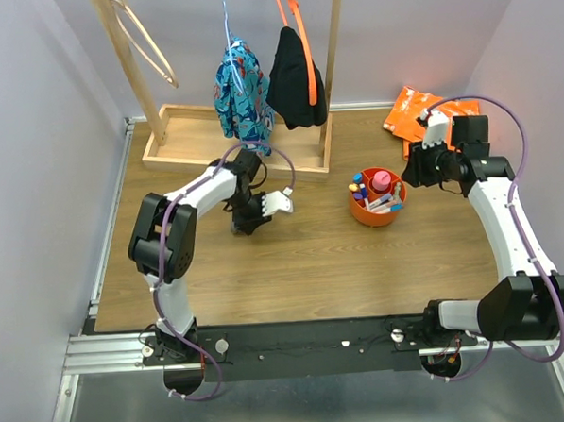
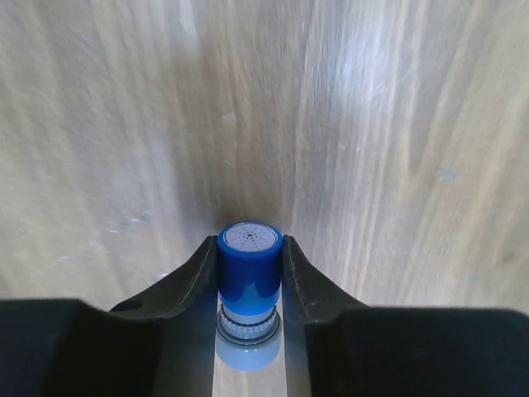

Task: Sort the stationery into containers
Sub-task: Pick up the stationery from the center of the board, then place the stationery in the storage box.

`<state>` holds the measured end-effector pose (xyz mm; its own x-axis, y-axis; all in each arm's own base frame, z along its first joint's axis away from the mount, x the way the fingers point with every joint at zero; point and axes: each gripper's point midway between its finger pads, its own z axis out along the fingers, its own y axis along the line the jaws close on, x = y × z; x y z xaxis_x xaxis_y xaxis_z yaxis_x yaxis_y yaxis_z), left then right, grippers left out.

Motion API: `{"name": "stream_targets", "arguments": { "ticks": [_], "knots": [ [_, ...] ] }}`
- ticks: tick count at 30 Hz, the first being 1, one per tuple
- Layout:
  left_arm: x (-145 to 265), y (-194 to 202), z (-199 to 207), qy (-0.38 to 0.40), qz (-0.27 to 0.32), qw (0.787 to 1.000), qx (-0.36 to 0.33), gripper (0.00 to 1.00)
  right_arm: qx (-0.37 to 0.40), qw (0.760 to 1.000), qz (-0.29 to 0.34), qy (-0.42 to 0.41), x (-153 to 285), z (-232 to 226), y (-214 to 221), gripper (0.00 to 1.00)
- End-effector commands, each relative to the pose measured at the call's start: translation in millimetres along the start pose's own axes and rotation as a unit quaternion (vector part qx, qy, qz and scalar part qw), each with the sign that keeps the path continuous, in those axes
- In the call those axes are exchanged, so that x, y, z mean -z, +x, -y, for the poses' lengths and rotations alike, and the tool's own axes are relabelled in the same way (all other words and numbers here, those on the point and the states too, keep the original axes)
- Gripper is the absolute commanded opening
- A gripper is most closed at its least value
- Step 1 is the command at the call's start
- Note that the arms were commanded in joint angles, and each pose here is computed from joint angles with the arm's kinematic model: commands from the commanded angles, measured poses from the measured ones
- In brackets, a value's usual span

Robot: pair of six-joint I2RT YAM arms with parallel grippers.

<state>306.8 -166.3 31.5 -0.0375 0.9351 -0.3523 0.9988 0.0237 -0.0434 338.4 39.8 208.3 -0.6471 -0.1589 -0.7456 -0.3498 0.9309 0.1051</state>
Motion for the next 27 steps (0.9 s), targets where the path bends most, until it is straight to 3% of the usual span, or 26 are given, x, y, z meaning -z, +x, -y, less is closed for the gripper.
{"name": "stream_targets", "arguments": {
  "ticks": [1,2,3,5,8,13,14,18,23,27],
  "knots": [
    [56.1,-98.2,22.2,0.070,0.078,0.994,-0.021,0.00,0.003,0.999,0.006,0.037,17.6,12.0,-2.5,0.43],
    [68.0,-106.7,39.2,0.108,0.079,0.991,-0.009,0.00,-0.003,0.999,0.005,0.042,18.3,14.6,1.3,0.43],
    [91.6,-136.0,32.5,0.095,0.114,0.989,-0.030,0.00,-0.012,0.999,0.007,0.047,20.7,16.0,3.0,0.43],
    [98.1,-162.7,50.6,0.143,0.141,0.979,-0.026,0.00,-0.029,0.998,0.007,0.058,23.1,22.9,6.9,0.42],
    [117.4,-212.4,53.1,0.143,0.206,0.966,-0.062,0.00,-0.060,0.995,0.010,0.076,25.3,30.6,13.4,0.42],
    [131.1,-282.7,44.4,0.091,0.301,0.942,-0.116,0.00,-0.095,0.990,0.017,0.098,27.4,40.7,13.7,0.42],
    [139.6,-306.0,31.9,0.053,0.341,0.928,-0.142,0.00,-0.106,0.989,0.018,0.105,29.1,46.6,14.7,0.42],
    [129.7,-356.5,18.3,0.006,0.399,0.903,-0.159,0.00,-0.127,0.985,0.017,0.113,32.7,56.0,18.0,0.42],
    [123.7,-410.3,-16.3,-0.046,0.462,0.876,-0.130,0.00,-0.146,0.982,0.012,0.120,35.5,59.7,31.9,0.42],
    [124.6,-430.1,-47.1,-0.093,0.499,0.858,-0.084,0.00,-0.161,0.980,0.013,0.115,36.3,55.0,41.5,0.42]
  ]
}}
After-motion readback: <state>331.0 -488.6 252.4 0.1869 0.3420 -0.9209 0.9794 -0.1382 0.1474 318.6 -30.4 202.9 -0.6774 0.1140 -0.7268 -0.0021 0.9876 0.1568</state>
